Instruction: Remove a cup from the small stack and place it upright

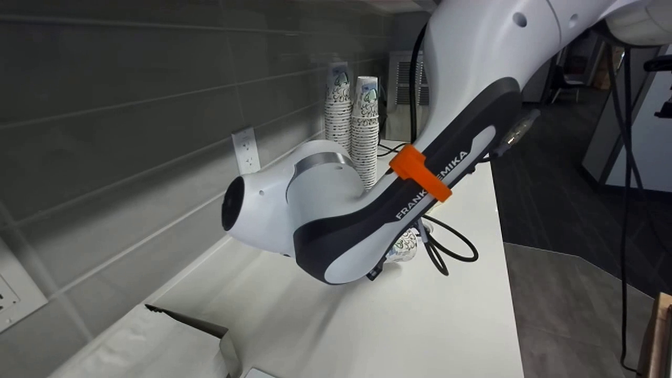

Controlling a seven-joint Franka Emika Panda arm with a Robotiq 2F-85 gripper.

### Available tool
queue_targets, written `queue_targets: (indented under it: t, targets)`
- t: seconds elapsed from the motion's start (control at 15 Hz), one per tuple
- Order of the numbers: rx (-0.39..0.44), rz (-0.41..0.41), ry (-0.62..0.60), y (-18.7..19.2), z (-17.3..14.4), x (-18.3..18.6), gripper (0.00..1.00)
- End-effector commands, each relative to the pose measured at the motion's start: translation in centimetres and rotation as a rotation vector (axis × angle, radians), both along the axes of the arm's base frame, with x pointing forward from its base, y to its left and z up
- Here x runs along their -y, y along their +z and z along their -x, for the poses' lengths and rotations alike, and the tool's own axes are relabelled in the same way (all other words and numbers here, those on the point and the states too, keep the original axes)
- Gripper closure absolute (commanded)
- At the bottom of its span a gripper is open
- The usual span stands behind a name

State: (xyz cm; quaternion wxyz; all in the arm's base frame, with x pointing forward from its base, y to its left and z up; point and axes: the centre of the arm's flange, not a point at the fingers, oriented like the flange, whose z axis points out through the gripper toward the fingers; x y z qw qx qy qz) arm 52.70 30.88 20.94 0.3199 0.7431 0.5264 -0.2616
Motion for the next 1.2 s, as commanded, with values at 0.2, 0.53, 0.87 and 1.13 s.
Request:
queue_targets:
  t: [0.2, 0.53, 0.87, 1.13]
  targets:
    - [0.018, -0.027, 0.042, 1.2, -1.7, -1.3, 0.53]
    - [0.093, -0.268, -0.016, 5.8, -1.8, -0.1, 0.16]
    - [0.124, -0.519, -0.161, 6.8, -0.5, 5.6, 0.0]
    - [0.219, -0.711, -0.273, 6.0, 1.9, 8.9, 0.0]
